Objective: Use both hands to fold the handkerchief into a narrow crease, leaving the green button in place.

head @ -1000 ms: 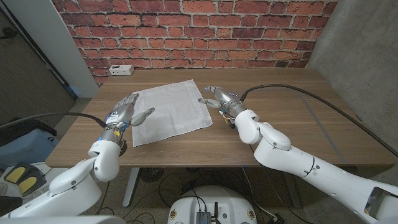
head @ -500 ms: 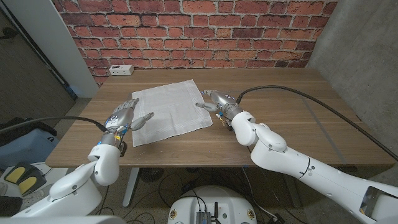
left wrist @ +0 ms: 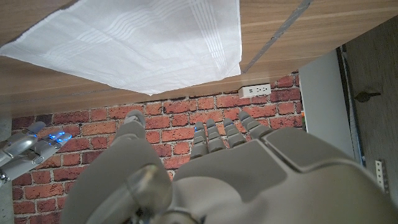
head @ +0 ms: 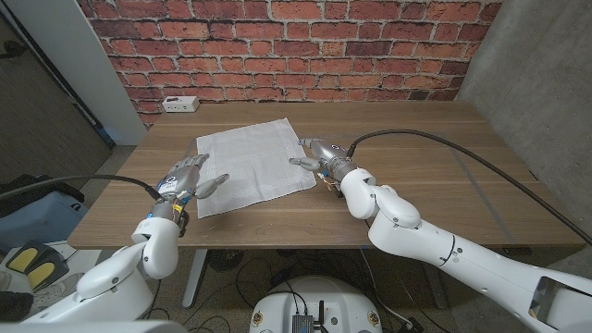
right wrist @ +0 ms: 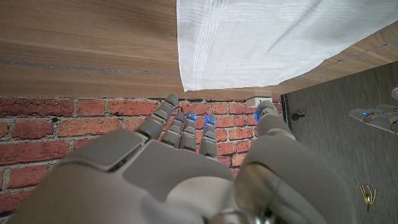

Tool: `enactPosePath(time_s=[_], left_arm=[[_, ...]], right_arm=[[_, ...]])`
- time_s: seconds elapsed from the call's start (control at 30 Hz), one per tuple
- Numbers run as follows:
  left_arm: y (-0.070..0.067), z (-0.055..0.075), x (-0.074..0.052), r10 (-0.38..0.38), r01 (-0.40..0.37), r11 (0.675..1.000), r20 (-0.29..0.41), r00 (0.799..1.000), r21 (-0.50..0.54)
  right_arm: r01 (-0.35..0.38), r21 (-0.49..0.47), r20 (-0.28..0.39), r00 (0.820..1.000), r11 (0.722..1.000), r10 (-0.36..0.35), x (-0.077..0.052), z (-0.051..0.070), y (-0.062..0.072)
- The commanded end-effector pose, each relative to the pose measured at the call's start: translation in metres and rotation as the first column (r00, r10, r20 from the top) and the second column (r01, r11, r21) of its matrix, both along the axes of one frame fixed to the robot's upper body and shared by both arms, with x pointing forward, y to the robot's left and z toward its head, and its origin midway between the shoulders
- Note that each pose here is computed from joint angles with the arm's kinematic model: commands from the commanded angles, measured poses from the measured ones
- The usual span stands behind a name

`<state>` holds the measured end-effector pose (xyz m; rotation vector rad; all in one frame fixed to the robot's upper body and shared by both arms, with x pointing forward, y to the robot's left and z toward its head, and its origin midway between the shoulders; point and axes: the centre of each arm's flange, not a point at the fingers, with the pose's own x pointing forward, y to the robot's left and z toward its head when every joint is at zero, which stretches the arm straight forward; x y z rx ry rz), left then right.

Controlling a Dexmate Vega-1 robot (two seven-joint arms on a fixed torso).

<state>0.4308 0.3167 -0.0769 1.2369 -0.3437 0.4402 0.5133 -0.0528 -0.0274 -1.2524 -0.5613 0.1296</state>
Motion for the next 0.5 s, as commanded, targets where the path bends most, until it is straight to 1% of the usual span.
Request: enactPosePath(time_s=[0.03, 0.5], left_arm=[[-0.0017, -0.0036, 0.0022, 0.036, -0.035, 0.999, -0.040, 0.999, 0.034], [-0.0057, -0.0035, 0.0028, 0.069, -0.062, 0.995, -0.092, 0.993, 0.084]], right_arm=[[0.023, -0.029, -0.011, 1.000, 0.999, -0.024, 0.0009, -0.0082, 0.0049], [0.061, -0.081, -0.003, 0.998, 0.995, -0.061, 0.0003, -0.0162, 0.0117]])
